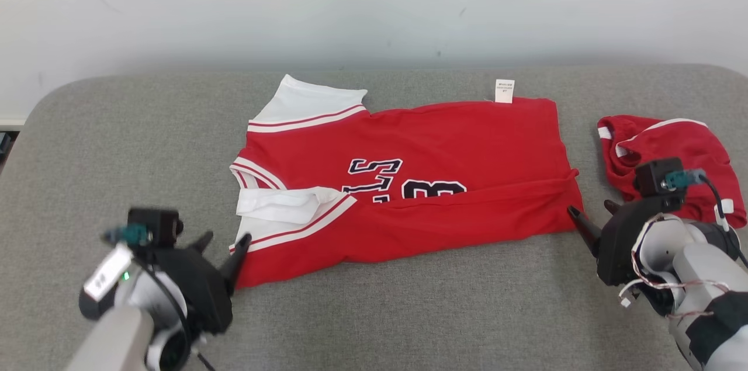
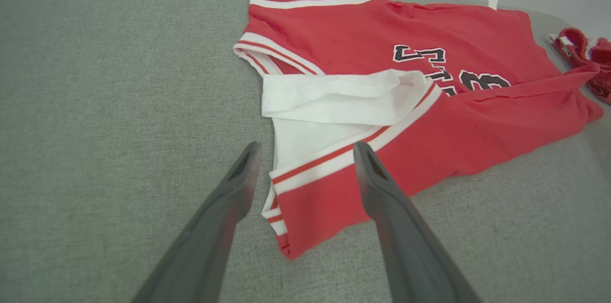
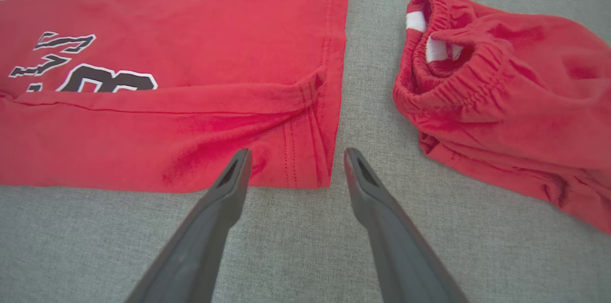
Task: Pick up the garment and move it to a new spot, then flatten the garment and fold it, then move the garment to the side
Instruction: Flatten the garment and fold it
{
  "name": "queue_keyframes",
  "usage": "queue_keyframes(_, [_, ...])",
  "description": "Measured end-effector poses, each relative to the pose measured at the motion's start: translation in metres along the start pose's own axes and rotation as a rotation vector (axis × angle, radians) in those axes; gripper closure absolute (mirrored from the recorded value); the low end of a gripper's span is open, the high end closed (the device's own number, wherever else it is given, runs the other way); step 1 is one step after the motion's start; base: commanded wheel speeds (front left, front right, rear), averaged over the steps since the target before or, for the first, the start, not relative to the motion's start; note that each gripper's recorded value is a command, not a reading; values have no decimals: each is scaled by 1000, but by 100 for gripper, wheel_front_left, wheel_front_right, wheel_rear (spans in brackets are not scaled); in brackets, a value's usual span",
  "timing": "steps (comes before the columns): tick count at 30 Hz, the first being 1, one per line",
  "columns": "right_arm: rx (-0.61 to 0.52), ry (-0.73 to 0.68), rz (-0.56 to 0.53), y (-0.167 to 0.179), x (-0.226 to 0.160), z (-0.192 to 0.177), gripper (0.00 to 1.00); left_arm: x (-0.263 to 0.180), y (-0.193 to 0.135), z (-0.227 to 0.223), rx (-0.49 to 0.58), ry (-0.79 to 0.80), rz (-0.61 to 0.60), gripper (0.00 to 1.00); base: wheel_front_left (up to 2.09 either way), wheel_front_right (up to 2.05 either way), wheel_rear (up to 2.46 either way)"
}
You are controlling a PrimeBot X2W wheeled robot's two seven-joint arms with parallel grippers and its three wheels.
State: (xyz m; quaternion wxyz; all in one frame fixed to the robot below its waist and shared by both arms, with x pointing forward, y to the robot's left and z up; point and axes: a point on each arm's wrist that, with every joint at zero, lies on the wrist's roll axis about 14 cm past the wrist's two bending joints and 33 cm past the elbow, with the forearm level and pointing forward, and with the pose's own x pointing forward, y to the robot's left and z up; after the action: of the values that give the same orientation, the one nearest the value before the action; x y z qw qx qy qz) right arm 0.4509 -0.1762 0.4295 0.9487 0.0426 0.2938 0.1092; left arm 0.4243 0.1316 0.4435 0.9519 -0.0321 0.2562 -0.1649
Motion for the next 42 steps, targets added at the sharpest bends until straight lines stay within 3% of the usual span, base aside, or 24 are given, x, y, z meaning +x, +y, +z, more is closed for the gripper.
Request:
queue_keyframes(16, [-59,-37,-24,0,8,-6,0,0,-7,-34,-28,-13,35,0,0,0,0])
queue_keyframes(30, [-125,56,-75,-10,28,-22,0,22,7,-57,76,116,83,0,0,0,0])
queue_keyframes(33, [-146,105,-91,-14,29,-35,0,24,3,-61,50,134,77,0,0,0,0])
queue_keyframes(34, [-146,111,-92,-14,29,-36,18,24,1,-63,43,141,73,23,0,0,0])
queue_keyframes(35, [-144,118,-91,-13,30,-37,67,25,-1,-63,33,143,69,78,0,0,0])
queue_keyframes(36, [-144,126,-92,-13,31,-37,100,25,-2,-65,27,151,68,100,0,0,0])
queue_keyframes(42, [-143,142,-78,-5,34,-40,100,26,-6,-68,11,173,52,100,0,0,0])
